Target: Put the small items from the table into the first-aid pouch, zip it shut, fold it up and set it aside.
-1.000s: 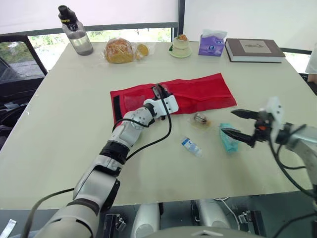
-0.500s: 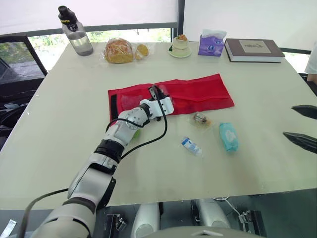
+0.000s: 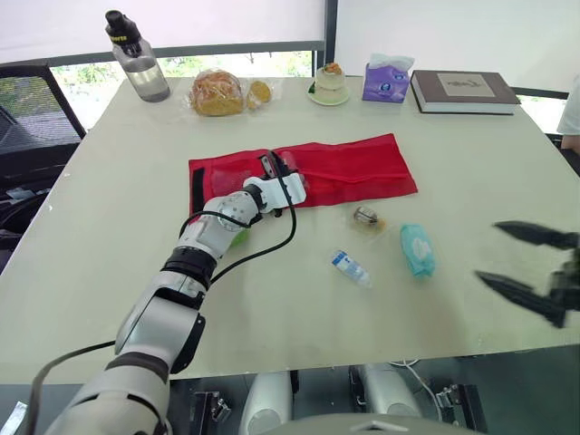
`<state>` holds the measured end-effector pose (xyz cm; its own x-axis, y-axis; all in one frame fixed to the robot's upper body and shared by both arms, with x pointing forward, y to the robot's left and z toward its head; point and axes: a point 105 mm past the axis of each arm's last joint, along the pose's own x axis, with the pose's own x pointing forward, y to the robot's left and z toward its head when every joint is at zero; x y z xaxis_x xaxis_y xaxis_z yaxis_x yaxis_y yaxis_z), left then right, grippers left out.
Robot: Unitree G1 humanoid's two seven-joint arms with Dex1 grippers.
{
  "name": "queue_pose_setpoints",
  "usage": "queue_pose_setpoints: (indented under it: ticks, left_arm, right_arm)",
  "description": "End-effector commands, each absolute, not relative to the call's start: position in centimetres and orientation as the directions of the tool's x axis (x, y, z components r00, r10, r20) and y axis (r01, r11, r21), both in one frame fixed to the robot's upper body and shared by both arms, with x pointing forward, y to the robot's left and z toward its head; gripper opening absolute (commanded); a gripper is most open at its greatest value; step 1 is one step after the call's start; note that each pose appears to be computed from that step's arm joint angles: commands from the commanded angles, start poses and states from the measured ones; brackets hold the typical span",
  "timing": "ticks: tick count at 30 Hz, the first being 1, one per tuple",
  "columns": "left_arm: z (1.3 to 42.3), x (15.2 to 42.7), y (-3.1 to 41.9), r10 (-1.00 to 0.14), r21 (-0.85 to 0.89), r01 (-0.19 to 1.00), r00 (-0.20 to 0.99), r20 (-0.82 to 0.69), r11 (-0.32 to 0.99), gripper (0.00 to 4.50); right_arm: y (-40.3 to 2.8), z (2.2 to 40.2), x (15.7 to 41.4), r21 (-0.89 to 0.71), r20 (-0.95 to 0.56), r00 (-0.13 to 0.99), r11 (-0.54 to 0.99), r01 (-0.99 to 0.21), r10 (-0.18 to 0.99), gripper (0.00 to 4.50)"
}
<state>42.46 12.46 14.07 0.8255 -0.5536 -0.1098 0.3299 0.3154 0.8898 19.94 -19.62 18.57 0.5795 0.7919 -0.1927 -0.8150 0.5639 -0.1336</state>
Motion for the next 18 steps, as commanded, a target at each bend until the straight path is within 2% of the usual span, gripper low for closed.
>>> queue_pose_setpoints:
  ticks: [1, 5, 7, 10, 15, 18]
  left_arm:
    - [15.9, 42.1, 12.9, -0.562, 0.886, 0.289, 0.826, -0.039, 0.363, 0.00]
    - [15.2, 41.5, 13.4, -0.564, 0.882, 0.313, 0.823, -0.066, 0.353, 0.00]
    - [15.3, 41.3, 13.3, -0.568, 0.882, 0.316, 0.820, -0.070, 0.348, 0.00]
    - [15.9, 41.1, 13.7, -0.566, 0.884, 0.311, 0.822, -0.065, 0.350, 0.00]
    - [16.5, 40.9, 13.6, -0.571, 0.889, 0.304, 0.819, -0.059, 0.343, 0.00]
    - [16.3, 40.7, 13.1, -0.581, 0.890, 0.311, 0.811, -0.066, 0.333, 0.00]
  right_arm:
    - [-16.2, 17.3, 20.7, -0.173, -0.183, 0.571, 0.546, -0.820, 0.800, 4.47]
    - [-12.4, 15.1, 21.1, -0.136, -0.168, 0.534, 0.518, -0.845, 0.828, 4.47]
    - [-11.1, 13.1, 22.4, -0.199, -0.229, 0.545, 0.510, -0.837, 0.806, 4.47]
    - [-9.8, 11.3, 23.4, -0.262, -0.294, 0.551, 0.489, -0.832, 0.781, 4.47]
    - [-8.0, 9.6, 24.9, -0.254, -0.325, 0.554, 0.494, -0.832, 0.766, 4.47]
    - [-7.9, 8.9, 25.9, -0.266, -0.346, 0.590, 0.527, -0.807, 0.729, 3.72]
